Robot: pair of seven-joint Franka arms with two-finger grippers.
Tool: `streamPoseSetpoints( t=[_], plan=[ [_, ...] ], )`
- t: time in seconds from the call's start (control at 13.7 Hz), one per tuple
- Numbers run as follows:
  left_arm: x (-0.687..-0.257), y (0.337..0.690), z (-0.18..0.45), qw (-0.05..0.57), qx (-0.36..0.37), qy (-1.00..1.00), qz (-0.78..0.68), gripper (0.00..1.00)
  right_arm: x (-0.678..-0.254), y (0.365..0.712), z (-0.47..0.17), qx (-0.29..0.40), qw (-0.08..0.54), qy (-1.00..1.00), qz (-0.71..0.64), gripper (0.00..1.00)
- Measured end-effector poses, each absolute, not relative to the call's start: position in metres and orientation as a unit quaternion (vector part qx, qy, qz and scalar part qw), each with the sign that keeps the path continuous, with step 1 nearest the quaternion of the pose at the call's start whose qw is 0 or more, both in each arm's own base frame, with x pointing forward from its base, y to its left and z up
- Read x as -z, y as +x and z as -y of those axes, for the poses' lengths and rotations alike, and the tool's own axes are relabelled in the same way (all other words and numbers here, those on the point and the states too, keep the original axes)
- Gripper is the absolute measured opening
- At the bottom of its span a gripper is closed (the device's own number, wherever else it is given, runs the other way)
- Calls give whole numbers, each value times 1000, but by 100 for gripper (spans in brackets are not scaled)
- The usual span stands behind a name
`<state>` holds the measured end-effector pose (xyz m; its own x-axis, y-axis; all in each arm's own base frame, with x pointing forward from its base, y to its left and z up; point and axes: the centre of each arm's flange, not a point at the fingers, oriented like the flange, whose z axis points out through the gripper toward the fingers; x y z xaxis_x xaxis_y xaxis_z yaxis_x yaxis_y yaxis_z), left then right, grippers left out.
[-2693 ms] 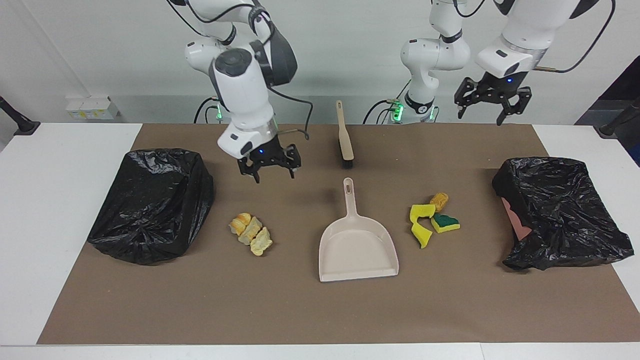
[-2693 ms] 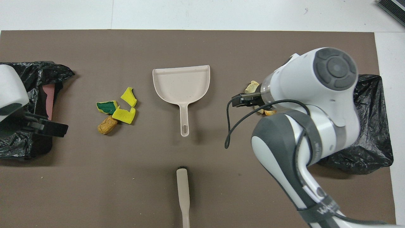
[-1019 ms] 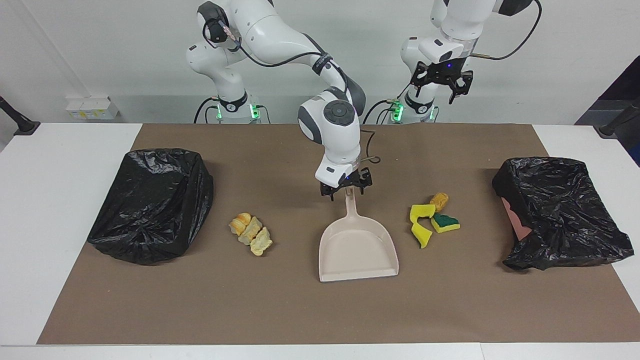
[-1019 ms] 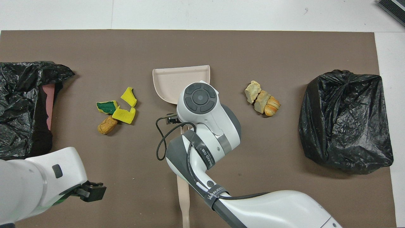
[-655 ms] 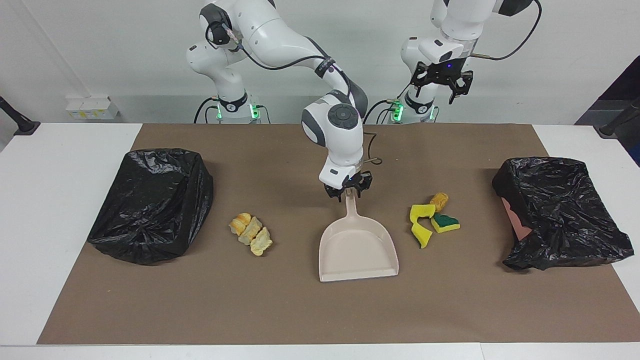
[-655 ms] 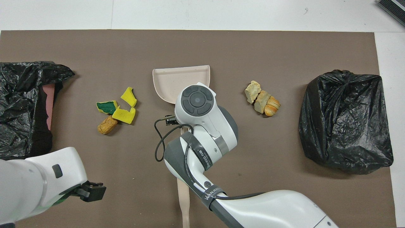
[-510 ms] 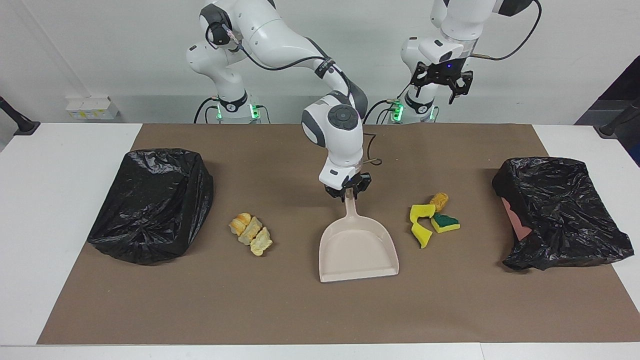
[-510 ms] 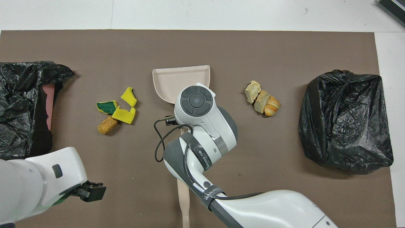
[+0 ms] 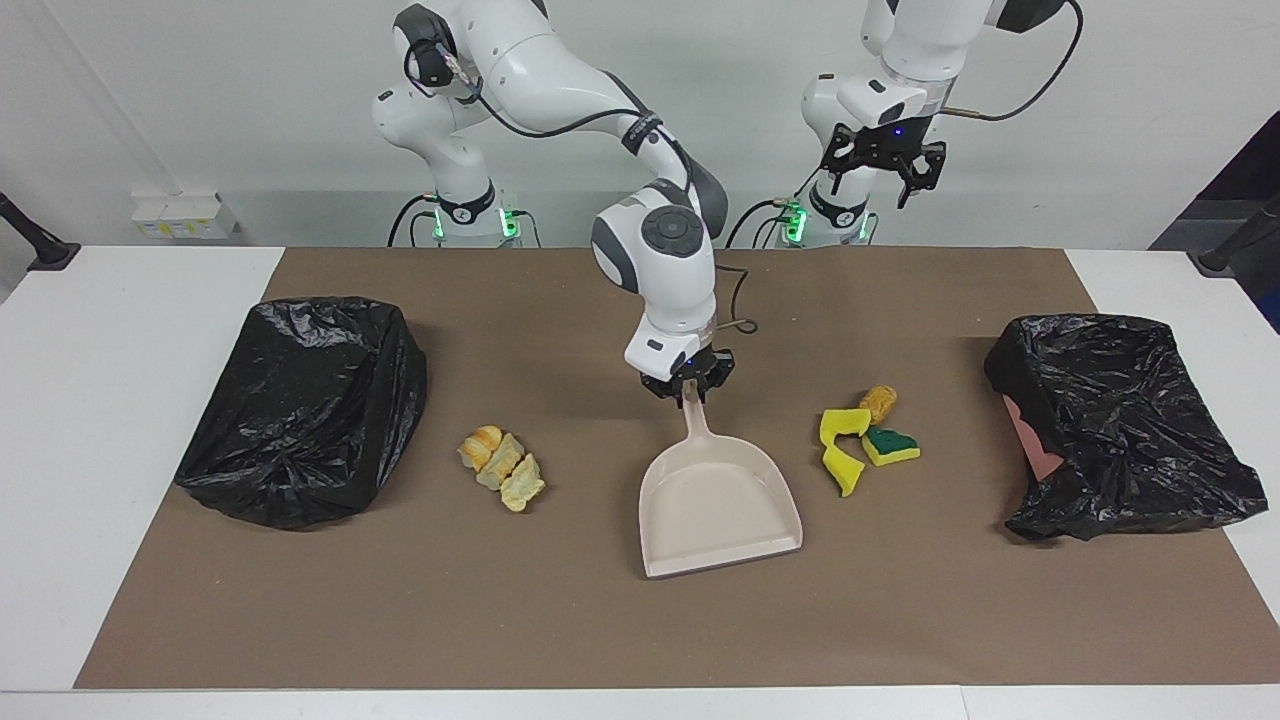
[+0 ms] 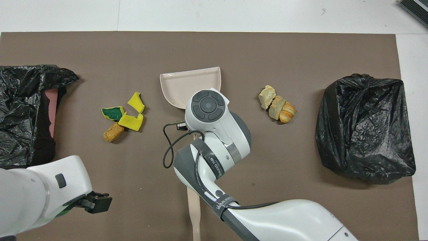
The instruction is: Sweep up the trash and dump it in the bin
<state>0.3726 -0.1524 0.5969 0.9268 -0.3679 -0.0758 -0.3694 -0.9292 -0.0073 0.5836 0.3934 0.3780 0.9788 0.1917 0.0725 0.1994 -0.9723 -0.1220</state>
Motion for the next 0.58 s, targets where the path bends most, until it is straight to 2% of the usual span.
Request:
streamPoseSetpoints(
  t=[0.29,0.58],
  plan=[
    [-587,366,164,17,-45,-980,-195,100,-417,597,-334,42,57,-978,196,33],
    [-556,338,220,25,-47,-979,-198,100,-429,596,-289,17,30,-942,333,33]
  ],
)
